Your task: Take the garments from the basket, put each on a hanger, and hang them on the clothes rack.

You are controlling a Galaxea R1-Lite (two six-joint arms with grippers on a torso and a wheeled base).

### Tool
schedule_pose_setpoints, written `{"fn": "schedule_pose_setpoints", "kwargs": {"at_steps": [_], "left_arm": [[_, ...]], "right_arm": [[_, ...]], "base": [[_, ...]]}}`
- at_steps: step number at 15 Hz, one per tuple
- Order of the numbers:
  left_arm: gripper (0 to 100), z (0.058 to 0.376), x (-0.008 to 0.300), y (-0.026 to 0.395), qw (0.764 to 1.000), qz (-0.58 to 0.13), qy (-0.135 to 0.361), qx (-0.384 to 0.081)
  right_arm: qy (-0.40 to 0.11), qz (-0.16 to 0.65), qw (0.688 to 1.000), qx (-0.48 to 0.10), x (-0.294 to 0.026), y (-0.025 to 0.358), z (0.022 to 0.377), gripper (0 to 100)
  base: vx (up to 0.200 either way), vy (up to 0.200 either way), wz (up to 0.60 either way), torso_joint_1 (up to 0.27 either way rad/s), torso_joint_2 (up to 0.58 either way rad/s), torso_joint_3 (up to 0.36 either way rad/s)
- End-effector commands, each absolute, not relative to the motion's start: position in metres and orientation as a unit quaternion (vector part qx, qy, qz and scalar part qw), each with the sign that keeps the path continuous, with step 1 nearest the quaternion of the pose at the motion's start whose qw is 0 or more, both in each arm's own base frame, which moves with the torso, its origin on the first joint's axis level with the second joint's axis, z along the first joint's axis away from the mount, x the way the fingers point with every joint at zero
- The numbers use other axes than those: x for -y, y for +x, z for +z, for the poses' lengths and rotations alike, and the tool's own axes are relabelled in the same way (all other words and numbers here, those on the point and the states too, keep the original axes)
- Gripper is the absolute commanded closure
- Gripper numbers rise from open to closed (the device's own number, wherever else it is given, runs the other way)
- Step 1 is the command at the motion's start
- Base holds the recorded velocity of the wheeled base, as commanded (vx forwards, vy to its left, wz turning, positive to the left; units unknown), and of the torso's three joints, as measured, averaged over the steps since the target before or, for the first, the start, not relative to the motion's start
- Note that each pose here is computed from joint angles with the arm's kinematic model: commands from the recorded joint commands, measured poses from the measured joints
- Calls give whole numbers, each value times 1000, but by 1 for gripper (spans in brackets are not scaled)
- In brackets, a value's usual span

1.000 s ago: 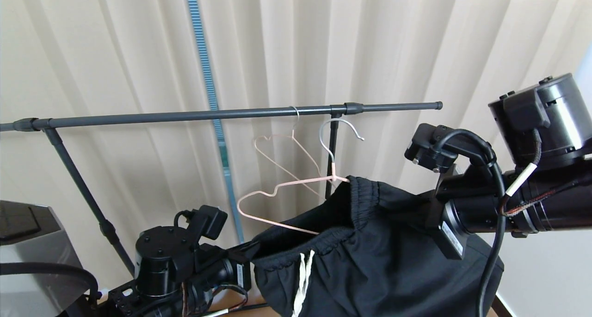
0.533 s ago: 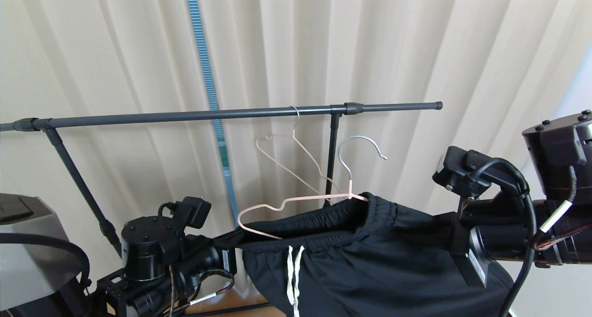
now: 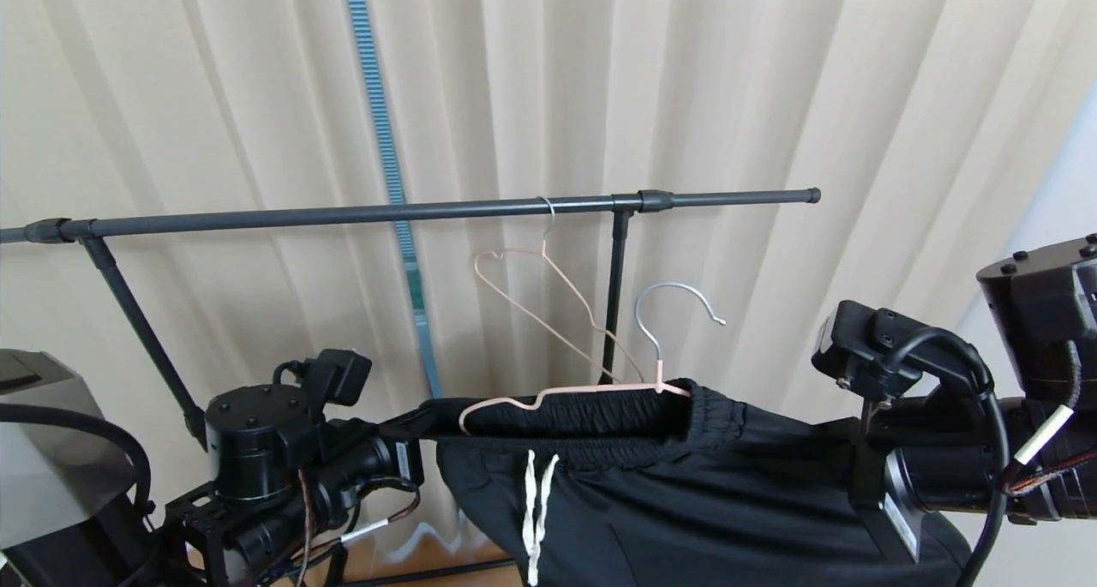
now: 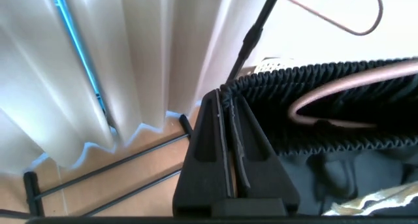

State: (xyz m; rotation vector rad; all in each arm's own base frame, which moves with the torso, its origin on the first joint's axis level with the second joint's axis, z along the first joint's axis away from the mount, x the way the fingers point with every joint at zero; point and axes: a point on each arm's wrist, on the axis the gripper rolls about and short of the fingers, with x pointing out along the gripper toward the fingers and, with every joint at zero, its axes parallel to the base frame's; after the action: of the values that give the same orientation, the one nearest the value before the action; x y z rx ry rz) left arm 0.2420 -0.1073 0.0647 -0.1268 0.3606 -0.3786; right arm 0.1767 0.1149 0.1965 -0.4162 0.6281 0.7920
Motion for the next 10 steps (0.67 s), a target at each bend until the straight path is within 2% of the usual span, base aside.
{"fn": "schedule_pose_setpoints", "kwargs": {"at_steps": [1, 3, 5, 10], "left_arm": [[100, 73, 107, 239, 966, -190, -66, -163], [100, 76, 107, 238, 966, -191, -66, -160], [100, 87, 109, 240, 970, -195, -38, -137], [100, 136, 121, 245, 963, -192, -15, -187]], "right_arm": [[-205, 375, 850, -308, -117, 179, 191, 100], [-209, 370, 849, -315, -118, 180, 187, 100], [-222, 355, 849, -323, -125, 188, 179, 100], [-226, 344, 854, -320, -136, 203, 162, 100]], "base": [[0, 0, 0, 0, 0, 0], [0, 0, 0, 0, 0, 0], [0, 0, 0, 0, 0, 0], [0, 0, 0, 0, 0, 0]]}}
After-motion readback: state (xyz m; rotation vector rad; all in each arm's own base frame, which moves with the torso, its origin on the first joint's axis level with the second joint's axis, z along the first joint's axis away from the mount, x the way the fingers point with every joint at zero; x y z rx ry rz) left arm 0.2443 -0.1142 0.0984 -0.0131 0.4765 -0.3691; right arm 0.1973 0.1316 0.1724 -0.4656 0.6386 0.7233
